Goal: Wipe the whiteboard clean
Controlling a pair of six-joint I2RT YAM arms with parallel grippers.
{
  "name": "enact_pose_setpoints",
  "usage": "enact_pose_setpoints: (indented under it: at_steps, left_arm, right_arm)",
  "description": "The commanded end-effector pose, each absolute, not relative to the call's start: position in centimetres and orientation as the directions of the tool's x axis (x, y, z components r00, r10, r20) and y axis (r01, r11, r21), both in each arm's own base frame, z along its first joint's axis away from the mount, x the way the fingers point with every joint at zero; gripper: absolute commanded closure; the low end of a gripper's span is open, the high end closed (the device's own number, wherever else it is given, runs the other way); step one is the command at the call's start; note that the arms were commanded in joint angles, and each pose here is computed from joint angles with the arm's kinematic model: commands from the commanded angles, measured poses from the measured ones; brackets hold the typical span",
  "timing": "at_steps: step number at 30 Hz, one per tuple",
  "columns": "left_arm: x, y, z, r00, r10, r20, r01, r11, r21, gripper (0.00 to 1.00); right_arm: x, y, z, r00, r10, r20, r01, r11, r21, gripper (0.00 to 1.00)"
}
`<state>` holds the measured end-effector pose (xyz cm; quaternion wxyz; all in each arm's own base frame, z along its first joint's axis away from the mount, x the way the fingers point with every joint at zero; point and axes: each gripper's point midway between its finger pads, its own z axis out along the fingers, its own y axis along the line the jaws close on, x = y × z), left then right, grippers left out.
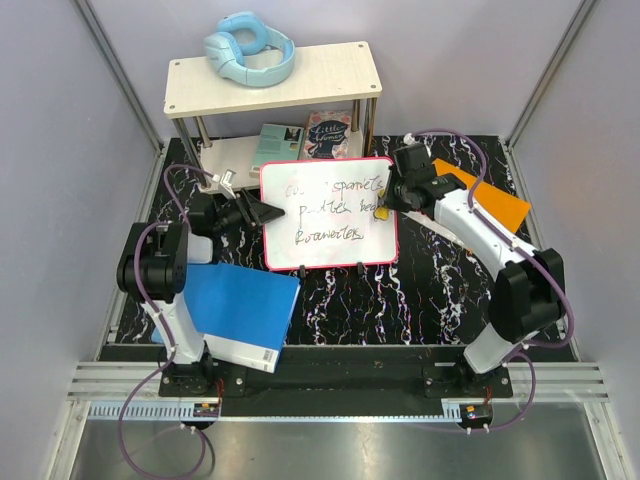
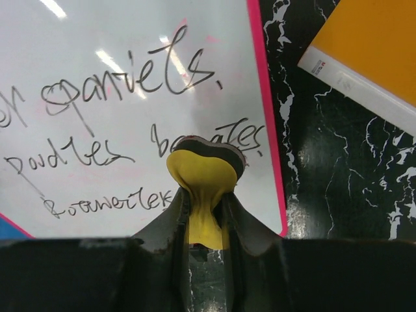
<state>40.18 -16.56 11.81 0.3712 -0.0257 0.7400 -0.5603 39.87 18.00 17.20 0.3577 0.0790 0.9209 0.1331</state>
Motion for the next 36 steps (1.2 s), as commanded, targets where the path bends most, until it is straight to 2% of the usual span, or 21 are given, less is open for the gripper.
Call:
enact_pose_setpoints:
  at_steps: [1,8,9,11,16,22,27,32,36]
  left_arm:
    - [40.8,-17.3,14.6,-0.651,-0.422,-0.63,0.52,0.357,-0.776,0.51]
    - [41.4,-16.3,11.4,-0.681,-0.404,-0.611,0.41,0.48,-0.775,0.8]
    - [41.6,-16.1,11.0,-0.674,-0.4,-0.621,0.405,0.502,-0.764,0.9]
    - [41.7,-15.7,10.2,-0.684,-0.402,-0.609,0.366,0.533,-0.763,1.0]
    - [41.7,-14.6,8.3,-0.676,-0.389,-0.626,0.32,0.61,-0.725,1.0]
    - [42.2,-14.4,7.8,-0.68,-0.382,-0.625,0.315,0.618,-0.72,1.0]
    - [41.6,-14.4,7.4,-0.679,-0.377,-0.63,0.32,0.62,-0.716,1.0]
    - [41.4,-14.7,7.3,-0.684,-0.362,-0.633,0.329,0.621,-0.711,1.0]
    - [41.4,-15.0,7.3,-0.685,-0.347,-0.641,0.342,0.624,-0.703,1.0]
  right_arm:
    - [41.4,17.9,17.6,-0.734,0.185,-0.654,-0.025,0.954,0.298,1.0]
    - [42.8,17.8,15.5,-0.757,0.084,-0.648,-0.086,0.97,0.227,1.0]
    - [43.2,17.6,15.6,-0.751,0.074,-0.656,-0.091,0.973,0.213,1.0]
    - [43.6,17.3,15.2,-0.747,0.033,-0.664,-0.108,0.979,0.171,1.0]
    - [44.7,16.8,15.3,-0.719,-0.01,-0.695,-0.132,0.984,0.123,1.0]
    - [46.0,15.6,14.6,-0.69,-0.042,-0.723,-0.127,0.99,0.063,1.0]
    - [46.5,14.9,12.2,-0.706,-0.087,-0.703,-0.132,0.991,0.01,1.0]
    - [46.0,16.1,9.4,-0.745,-0.104,-0.659,-0.179,0.983,0.048,1.0]
    - [45.5,18.6,9.5,-0.746,-0.079,-0.661,-0.234,0.961,0.15,1.0]
